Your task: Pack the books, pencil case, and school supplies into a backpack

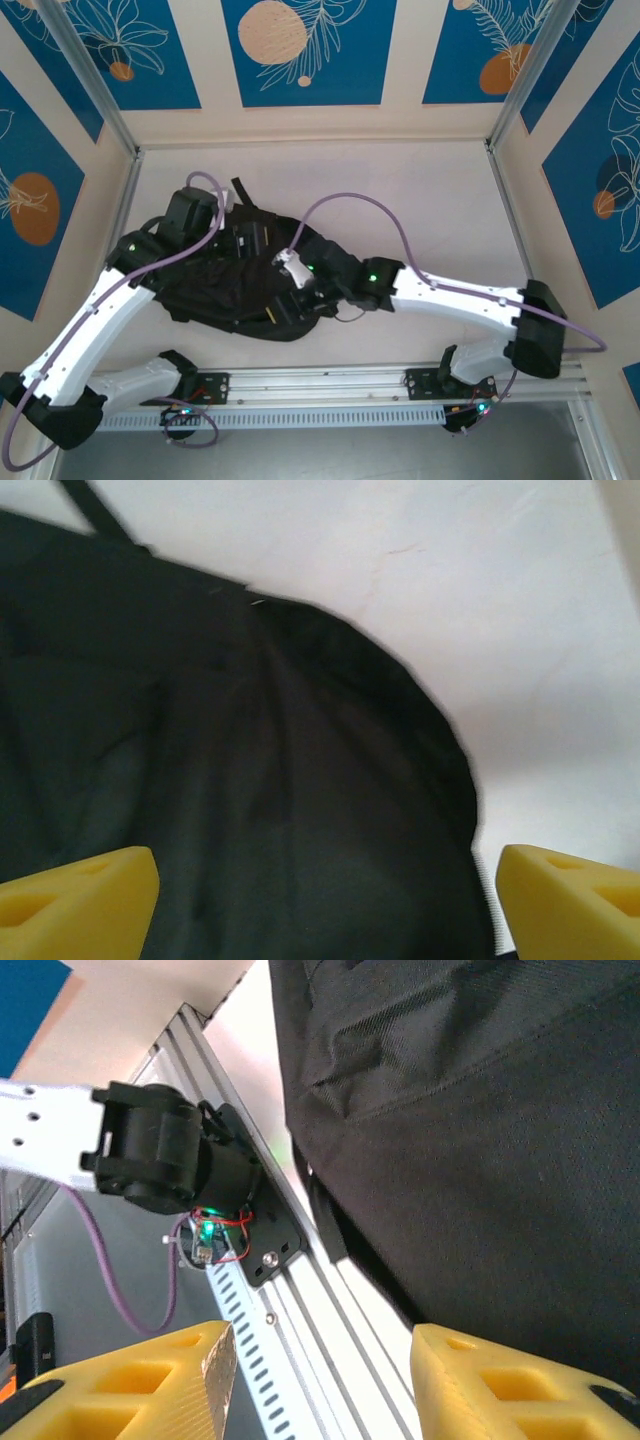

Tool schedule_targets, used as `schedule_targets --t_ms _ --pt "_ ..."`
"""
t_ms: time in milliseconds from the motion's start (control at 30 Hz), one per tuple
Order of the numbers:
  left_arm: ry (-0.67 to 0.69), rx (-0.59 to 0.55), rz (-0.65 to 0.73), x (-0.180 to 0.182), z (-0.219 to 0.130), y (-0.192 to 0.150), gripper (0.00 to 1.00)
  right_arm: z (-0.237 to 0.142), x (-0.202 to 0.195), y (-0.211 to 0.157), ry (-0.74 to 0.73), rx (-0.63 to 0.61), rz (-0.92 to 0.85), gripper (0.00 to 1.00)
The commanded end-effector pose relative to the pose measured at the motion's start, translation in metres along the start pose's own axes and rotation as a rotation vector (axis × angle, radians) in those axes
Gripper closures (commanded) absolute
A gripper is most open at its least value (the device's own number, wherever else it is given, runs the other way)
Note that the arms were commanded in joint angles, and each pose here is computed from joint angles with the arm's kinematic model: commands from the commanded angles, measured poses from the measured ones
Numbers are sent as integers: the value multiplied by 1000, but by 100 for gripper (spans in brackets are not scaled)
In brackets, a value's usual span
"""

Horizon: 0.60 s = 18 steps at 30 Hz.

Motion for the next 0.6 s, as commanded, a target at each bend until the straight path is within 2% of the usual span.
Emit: schedule_targets --t_ms 0,133,200,567 --pt "186 -10 -55 25 -7 -15 12 14 2 3 -19 105 -17 48" --pt "299 -2 -148 42 -10 -31 11 33 3 11 -39 185 1 47" --pt "307 -14 -189 47 -10 -39 11 42 7 14 -33 220 -1 47" --pt "419 -201 -234 67 -56 -42 11 62 28 17 -90 271 -66 51"
Point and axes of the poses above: each hand's point on the last joint's axis, 136 mm out from that joint toward the fingers, its own z axis out along the fingers, its own x axis along the line the jaws close on, y = z × x, the point moved 10 cm from there along -z, back along the fingers
